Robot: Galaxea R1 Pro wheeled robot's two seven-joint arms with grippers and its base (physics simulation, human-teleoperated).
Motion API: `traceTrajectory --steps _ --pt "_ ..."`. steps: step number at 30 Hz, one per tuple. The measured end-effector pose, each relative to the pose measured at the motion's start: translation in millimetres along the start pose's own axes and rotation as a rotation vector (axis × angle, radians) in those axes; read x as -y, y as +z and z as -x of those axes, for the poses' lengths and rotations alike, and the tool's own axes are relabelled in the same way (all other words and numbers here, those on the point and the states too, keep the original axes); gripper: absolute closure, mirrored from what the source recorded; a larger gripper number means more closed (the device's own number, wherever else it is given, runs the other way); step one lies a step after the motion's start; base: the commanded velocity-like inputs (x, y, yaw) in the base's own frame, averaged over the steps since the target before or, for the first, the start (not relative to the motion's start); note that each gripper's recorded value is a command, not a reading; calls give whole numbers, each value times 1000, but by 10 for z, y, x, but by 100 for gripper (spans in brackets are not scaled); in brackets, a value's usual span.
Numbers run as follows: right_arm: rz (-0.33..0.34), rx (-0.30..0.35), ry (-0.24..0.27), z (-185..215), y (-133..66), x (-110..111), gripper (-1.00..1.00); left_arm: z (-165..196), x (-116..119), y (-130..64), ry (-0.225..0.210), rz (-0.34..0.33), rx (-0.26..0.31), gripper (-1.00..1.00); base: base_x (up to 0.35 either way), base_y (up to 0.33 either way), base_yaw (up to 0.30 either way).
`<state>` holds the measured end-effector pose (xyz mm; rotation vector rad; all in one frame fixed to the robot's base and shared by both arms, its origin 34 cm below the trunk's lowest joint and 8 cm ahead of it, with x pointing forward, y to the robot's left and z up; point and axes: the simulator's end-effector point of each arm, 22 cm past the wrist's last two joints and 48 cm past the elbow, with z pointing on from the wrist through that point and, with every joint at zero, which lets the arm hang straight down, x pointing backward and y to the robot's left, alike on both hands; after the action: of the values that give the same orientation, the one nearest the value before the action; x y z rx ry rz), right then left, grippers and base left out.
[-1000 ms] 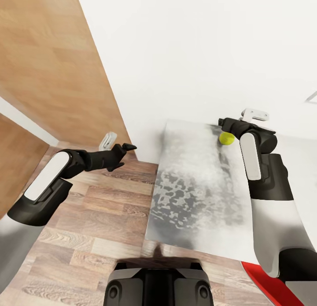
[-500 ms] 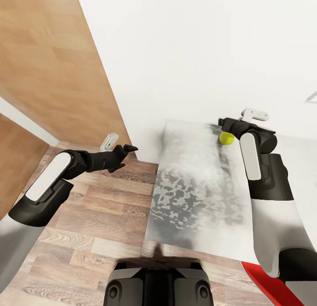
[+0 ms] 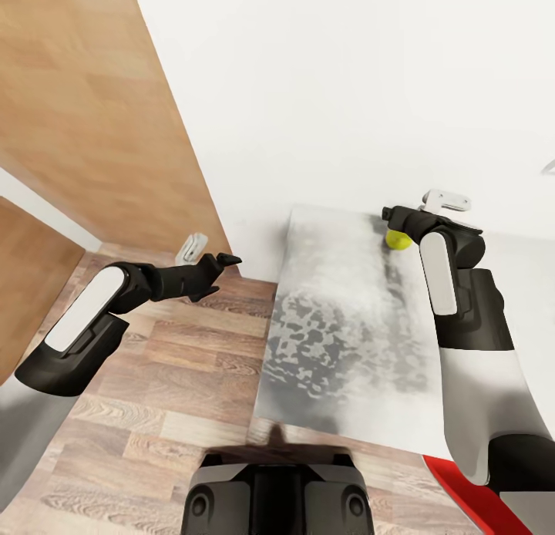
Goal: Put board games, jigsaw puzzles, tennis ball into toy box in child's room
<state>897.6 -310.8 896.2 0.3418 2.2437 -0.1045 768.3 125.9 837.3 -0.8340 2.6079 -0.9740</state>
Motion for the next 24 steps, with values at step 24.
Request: traceTrajectory --steps 24 --pt "-10 -37 -8 -257 158 29 -100 -61 -192 159 -19 22 -24 -100 0 0 0"
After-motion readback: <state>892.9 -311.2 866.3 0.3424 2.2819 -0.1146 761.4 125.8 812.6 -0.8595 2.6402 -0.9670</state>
